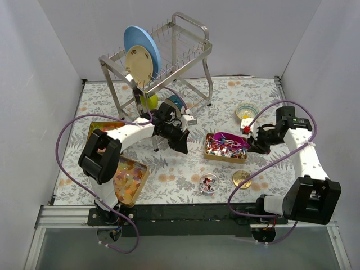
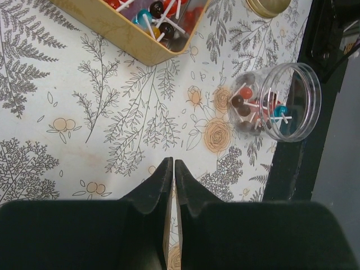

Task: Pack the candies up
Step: Scoop the fake candies from the storage box, then place the fake candies in the packing bottle.

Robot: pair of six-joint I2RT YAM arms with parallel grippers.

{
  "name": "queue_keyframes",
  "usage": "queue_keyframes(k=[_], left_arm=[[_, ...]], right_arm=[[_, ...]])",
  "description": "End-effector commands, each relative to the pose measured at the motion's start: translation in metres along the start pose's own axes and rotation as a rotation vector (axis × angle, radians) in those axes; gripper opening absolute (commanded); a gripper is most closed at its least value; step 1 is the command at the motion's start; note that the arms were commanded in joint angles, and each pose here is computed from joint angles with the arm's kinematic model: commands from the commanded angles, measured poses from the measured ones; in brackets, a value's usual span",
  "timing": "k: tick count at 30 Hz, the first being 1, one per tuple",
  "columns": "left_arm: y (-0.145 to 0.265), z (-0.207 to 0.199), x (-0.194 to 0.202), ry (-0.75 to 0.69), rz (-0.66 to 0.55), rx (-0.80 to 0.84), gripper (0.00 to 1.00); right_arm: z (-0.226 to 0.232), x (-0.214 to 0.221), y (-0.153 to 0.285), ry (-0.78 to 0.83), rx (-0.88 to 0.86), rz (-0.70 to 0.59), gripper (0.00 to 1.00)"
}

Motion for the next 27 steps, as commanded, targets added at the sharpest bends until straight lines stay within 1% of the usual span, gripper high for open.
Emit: queue_keyframes(k=[1,2,4,8,9,14,17,18,21,27], left_arm=[[0.017,-0.016,-0.012,-0.110,-0.036,0.057,0.06],[0.019,-0.019,-0.010,-0.103,-0.030,0.070,0.06],[0.021,-0.022,-0.012,-0.125,-0.037,0.083,0.06],[0.022,-0.024,-0.010,-0.130,-0.044,0.077,0.06],[0.023,-0.025,-0.009,-0.129,-0.046,0.074,0.06],[0.021,-0.030,-0.002,-0.114,-0.036,0.074,0.06],[0.022,-0.031,0.001,-0.117,-0.026,0.068,0.06],[0.022,-0.031,0.002,-0.118,-0.023,0.065,0.06],[0.023,-0.033,0.003,-0.116,-0.022,0.068,0.06],[0.021,-0.033,0.003,-0.122,-0.032,0.066,0.06]], right_arm=[[0.015,-0.020,0.025,0.047,-0.025,-0.009,0.01],[0.021,-0.020,0.029,0.040,-0.047,0.005,0.01],[0.027,-0.019,0.035,0.078,-0.050,0.038,0.01],[0.039,-0.005,0.039,0.174,-0.035,0.125,0.01],[0.042,-0.004,0.039,0.225,-0.033,0.140,0.01],[0.053,-0.001,0.030,0.269,-0.080,0.200,0.01],[0.060,-0.005,0.021,0.352,-0.128,0.238,0.01],[0.062,-0.006,0.018,0.388,-0.144,0.268,0.01],[0.066,-0.005,0.012,0.419,-0.171,0.327,0.01],[0.073,-0.007,0.007,0.488,-0.159,0.429,0.01]])
Point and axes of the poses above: each gripper's point midway between its finger pads, its own y axis back along the fingers, its own z axis along the line the jaws close on, x = y × z, the point moved 6 cm from there along y, back along the fingers, and after that the axes turned 11 degrees about -y, right-handed, at the moved point
